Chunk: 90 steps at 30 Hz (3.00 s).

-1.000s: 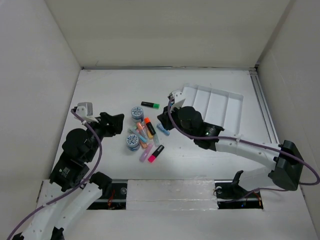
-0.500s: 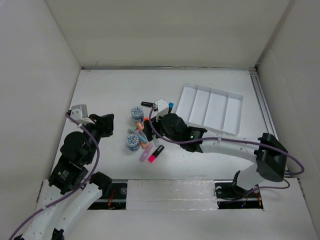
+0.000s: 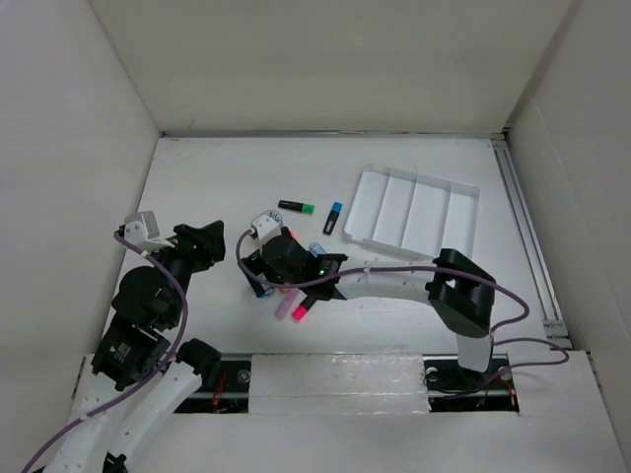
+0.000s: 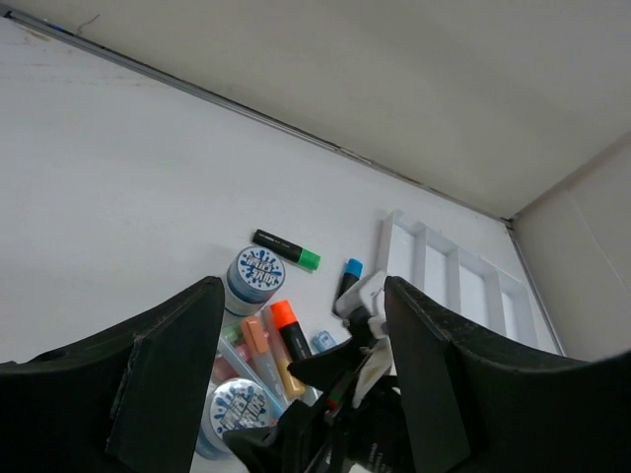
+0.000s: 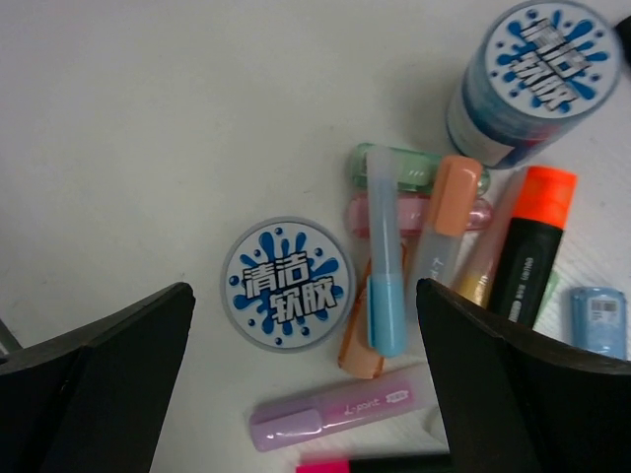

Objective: Organize the desk

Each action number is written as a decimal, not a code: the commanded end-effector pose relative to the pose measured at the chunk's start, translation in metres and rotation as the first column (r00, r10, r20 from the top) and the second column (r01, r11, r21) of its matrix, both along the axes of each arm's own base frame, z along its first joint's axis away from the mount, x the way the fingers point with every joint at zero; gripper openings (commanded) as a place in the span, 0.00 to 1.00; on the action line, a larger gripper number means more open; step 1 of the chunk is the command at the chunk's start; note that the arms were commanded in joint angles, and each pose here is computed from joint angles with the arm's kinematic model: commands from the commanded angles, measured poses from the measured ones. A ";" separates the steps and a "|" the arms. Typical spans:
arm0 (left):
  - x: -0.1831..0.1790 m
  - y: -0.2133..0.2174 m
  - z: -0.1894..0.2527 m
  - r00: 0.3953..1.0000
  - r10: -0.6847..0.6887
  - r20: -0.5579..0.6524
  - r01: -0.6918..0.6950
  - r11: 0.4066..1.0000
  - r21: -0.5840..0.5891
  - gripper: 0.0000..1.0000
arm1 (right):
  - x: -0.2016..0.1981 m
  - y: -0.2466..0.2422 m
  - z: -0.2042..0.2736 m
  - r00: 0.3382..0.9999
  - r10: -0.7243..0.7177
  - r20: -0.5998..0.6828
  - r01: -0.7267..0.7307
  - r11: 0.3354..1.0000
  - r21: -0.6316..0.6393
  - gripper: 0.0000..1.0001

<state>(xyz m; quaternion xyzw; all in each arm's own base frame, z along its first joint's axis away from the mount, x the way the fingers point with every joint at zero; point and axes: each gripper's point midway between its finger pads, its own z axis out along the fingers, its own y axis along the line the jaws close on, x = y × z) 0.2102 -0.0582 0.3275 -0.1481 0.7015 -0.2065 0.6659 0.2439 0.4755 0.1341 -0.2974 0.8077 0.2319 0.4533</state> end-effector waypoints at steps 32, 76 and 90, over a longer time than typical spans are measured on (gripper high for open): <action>-0.007 0.000 0.013 0.998 -0.019 0.057 0.022 0.999 -0.042 0.62 | 0.069 -0.105 0.178 0.915 -0.367 0.166 0.283 0.880 0.382 0.52; -0.003 -0.008 0.008 0.998 -0.048 0.043 0.049 0.998 -0.027 0.62 | 0.258 -0.455 0.037 0.398 -0.913 -0.090 0.914 0.386 0.128 0.95; -0.004 0.011 0.010 0.998 0.063 0.023 -0.060 0.993 -0.101 0.65 | 0.182 -0.129 0.062 0.911 -0.413 0.012 0.401 0.891 0.211 0.99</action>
